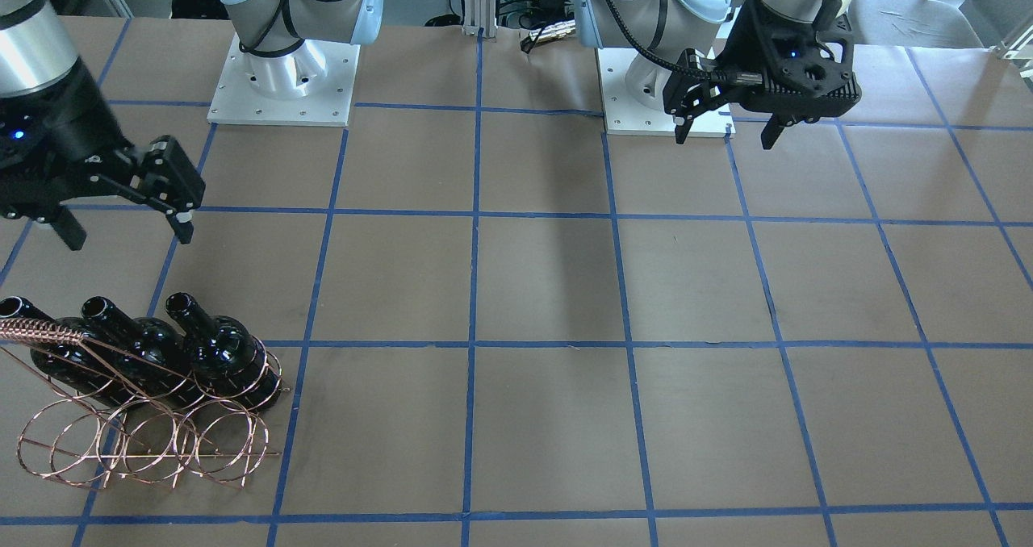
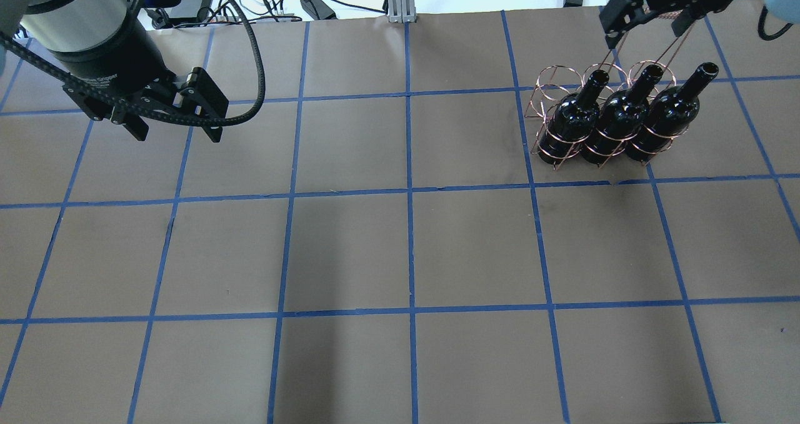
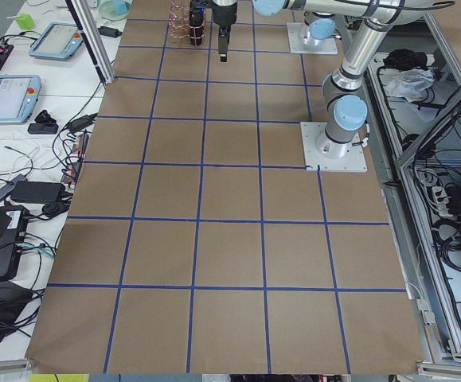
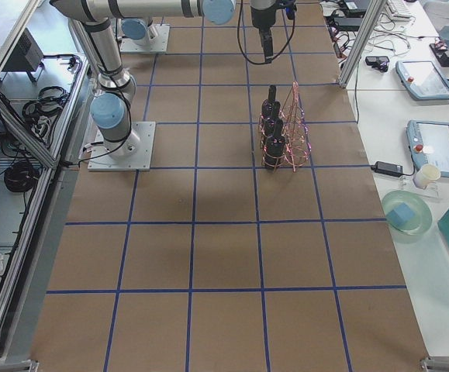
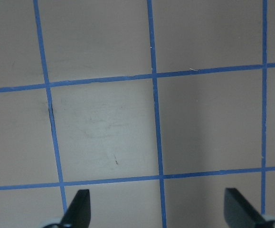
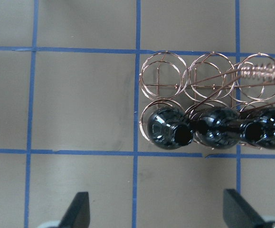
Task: Place wine into wine basket
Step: 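Open the right gripper and raise it off the bottle neck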
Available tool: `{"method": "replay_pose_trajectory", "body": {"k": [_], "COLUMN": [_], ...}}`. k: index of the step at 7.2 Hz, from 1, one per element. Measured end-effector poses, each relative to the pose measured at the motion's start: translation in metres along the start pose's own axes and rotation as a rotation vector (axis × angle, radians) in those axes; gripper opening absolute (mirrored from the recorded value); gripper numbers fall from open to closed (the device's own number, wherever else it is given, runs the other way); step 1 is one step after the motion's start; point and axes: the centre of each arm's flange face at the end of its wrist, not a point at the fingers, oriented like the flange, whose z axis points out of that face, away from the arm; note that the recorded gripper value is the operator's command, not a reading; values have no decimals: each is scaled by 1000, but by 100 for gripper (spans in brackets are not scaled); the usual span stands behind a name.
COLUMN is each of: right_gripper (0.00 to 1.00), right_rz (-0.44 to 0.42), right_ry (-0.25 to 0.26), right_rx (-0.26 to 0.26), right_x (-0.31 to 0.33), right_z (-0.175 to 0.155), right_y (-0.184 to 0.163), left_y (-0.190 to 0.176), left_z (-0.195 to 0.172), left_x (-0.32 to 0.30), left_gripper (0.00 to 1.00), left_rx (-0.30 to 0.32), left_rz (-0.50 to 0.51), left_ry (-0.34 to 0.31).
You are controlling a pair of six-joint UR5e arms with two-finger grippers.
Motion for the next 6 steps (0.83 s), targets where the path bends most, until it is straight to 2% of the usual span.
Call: {"method": "replay_pose_trajectory", "body": {"k": [2, 6], "right_gripper": [99, 100], "right_rz": [53, 37], "right_ry": [19, 27], "right_rx": [-12, -6], "right_x": [-18, -17], "right_z": [-6, -12], "right_y": [30, 42], "left_y": [0, 1], "left_z": [0, 1], "left_x": [0, 0], "left_gripper": [100, 100], "left_rx": [-1, -5], "left_rz": [4, 2], "left_ry": [1, -5]}}
